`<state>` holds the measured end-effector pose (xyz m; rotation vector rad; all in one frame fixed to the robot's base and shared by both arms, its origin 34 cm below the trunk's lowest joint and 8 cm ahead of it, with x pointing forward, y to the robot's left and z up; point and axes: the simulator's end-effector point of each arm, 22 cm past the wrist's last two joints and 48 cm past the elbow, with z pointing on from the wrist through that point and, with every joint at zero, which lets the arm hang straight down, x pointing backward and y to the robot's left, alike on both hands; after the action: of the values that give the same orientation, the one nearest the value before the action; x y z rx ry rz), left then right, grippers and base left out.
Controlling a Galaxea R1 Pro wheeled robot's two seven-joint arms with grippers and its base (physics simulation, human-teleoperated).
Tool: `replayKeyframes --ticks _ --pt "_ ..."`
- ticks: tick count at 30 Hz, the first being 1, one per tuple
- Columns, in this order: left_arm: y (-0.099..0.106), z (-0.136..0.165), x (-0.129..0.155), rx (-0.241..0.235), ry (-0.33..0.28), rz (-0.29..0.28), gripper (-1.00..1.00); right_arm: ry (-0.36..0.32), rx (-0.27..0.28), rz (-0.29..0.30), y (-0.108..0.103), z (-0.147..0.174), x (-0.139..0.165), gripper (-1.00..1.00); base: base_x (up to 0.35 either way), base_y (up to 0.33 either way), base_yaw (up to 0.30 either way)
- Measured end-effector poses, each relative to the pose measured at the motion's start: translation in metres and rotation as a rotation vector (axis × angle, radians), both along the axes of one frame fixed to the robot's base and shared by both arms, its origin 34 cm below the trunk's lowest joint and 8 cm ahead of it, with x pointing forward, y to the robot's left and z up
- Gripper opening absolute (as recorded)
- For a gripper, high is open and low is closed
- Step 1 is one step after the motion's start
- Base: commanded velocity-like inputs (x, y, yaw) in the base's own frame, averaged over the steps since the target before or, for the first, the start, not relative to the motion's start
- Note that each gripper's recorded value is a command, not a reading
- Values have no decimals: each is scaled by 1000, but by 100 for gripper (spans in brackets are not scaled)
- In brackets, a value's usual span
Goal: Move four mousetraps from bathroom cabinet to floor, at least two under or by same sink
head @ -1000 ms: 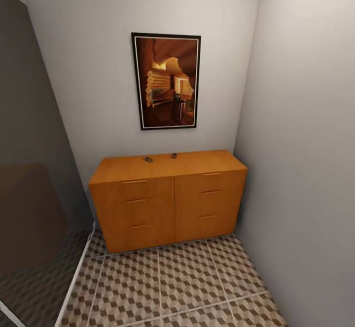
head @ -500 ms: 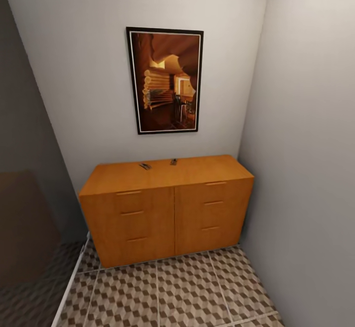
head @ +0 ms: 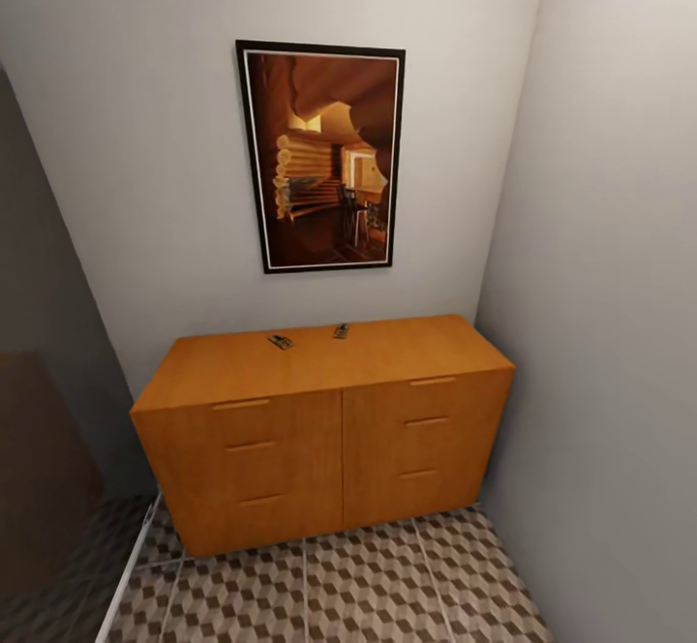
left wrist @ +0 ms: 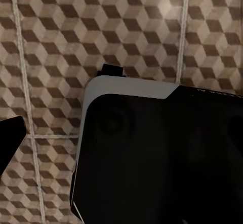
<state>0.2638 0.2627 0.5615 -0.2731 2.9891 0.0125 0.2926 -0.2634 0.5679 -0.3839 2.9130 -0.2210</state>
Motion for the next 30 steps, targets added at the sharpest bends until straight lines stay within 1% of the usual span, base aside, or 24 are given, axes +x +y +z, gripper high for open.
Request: replayKeyframes --ticks 5,12,25,30 --pt "0 0 0 0 0 0 100 0 0 1 0 0 0 100 120 0 0" --pt "0 0 0 0 0 0 100 0 0 3 0 0 0 100 27 0 44" --pt "0 0 0 0 0 -1 100 0 -1 4 0 0 0 100 3 0 231" --pt "0 0 0 0 0 -2 100 0 -1 4 -1 0 0 100 0 0 133"
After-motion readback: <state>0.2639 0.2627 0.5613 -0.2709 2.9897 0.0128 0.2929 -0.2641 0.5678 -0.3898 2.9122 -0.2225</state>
